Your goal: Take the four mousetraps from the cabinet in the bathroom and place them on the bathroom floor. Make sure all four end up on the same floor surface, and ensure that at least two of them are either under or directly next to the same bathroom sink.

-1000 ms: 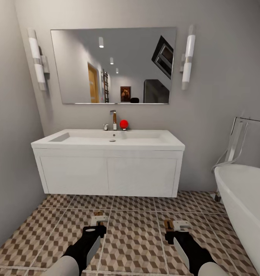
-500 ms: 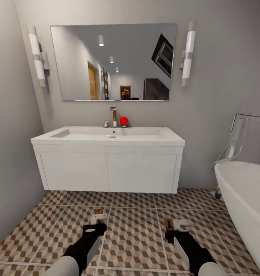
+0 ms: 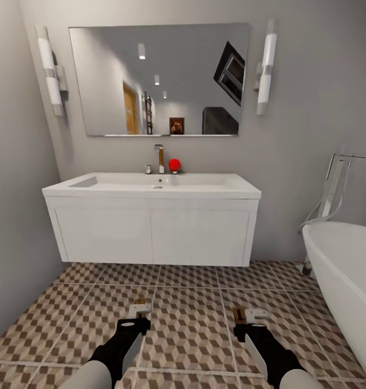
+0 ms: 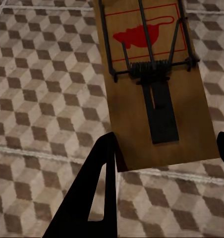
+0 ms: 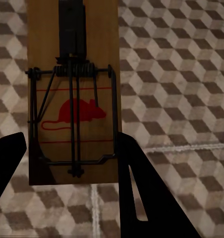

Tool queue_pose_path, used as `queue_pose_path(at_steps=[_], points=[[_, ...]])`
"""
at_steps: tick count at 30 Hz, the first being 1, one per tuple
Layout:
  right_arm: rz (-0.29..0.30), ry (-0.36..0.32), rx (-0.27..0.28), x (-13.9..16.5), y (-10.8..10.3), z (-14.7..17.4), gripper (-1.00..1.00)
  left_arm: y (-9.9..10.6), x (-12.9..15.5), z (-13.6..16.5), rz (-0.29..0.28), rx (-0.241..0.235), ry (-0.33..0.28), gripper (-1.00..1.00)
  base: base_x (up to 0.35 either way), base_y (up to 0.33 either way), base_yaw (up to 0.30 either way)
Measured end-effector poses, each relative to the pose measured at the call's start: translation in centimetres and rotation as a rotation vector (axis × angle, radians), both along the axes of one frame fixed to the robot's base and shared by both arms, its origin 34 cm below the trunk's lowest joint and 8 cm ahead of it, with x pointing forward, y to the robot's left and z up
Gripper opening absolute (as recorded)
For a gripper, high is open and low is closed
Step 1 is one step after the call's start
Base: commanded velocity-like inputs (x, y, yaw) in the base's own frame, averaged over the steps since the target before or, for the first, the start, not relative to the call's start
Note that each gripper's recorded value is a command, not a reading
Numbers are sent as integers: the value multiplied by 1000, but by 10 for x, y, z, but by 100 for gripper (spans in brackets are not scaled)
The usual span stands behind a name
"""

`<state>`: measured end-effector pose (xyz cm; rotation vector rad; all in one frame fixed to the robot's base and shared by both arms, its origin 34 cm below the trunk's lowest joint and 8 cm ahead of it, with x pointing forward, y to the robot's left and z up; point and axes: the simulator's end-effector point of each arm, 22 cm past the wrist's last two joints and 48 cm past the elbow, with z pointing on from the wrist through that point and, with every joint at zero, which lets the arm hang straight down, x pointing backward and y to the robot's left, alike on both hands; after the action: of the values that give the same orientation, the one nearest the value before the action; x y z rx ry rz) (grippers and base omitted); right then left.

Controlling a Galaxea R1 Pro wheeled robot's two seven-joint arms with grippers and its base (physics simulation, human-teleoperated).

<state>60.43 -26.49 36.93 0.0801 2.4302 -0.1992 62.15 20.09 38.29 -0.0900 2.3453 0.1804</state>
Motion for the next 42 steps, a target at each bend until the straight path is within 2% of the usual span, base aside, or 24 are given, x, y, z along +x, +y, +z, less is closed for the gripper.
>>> queue_pose_path(at_steps=[16, 22, 33, 42], points=[[1, 66, -4, -12, -2, -38, -100, 1, -11, -38, 0, 2, 74, -100, 0, 0, 0], [1, 66, -5, -12, -3, -48, -100, 1, -15, -51, 0, 1, 97, -100, 0, 0, 0], [2, 51, -3, -9, -2, -46, -100, 2, -7, -43, 8, 0, 67, -100, 12, 0, 0], [3, 50, -2, -9, -1, -46, -100, 4, -4, -40, 10, 1, 56, -100, 266, 0, 0]])
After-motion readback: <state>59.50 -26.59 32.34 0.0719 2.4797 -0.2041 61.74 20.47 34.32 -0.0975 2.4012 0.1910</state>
